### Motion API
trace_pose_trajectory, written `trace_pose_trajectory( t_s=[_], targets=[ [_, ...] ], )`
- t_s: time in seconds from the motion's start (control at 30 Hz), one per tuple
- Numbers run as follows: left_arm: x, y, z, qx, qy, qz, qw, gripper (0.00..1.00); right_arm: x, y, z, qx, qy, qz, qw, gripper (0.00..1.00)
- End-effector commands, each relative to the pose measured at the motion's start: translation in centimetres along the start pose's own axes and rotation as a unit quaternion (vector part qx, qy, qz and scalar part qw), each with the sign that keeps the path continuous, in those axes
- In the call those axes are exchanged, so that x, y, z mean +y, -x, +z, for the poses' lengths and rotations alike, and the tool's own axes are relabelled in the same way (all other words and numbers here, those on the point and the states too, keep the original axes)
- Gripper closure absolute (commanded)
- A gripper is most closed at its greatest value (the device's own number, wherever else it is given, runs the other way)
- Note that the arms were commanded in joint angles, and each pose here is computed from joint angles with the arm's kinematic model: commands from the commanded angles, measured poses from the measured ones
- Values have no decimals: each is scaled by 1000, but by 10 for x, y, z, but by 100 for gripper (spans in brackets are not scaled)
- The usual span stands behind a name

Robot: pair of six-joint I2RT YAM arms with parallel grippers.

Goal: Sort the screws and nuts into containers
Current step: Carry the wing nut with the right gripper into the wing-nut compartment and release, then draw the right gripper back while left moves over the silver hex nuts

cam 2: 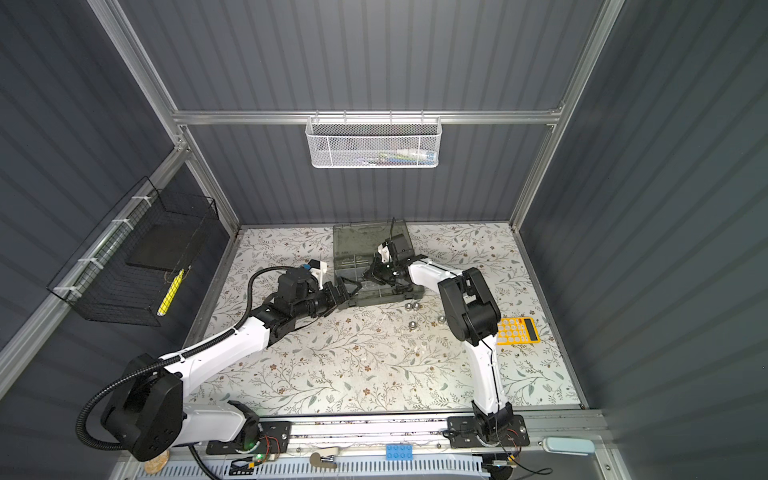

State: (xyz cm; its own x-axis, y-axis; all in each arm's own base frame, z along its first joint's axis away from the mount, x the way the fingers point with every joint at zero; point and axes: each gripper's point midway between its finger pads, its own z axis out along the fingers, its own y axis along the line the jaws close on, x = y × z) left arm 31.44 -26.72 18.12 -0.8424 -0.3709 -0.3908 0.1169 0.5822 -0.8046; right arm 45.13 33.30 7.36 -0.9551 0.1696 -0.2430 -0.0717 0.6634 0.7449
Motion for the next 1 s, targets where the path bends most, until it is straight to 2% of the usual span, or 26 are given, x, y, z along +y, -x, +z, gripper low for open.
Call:
trace_pose_trajectory(
  t_s=[0.0, 0.4, 0.97],
  targets=[
    [0, 0, -3, 4, 3, 12, 1000, 0, -14, -2, 5, 7, -16, 4, 1000, 87],
    [4, -3, 1, 9, 5, 8, 1000, 0, -9, 1, -6, 6, -14, -2, 1000, 82],
    [4, -5, 11, 25, 5, 2, 1000, 0, 15, 12, -43, -26, -13, -35, 999, 71]
  ],
)
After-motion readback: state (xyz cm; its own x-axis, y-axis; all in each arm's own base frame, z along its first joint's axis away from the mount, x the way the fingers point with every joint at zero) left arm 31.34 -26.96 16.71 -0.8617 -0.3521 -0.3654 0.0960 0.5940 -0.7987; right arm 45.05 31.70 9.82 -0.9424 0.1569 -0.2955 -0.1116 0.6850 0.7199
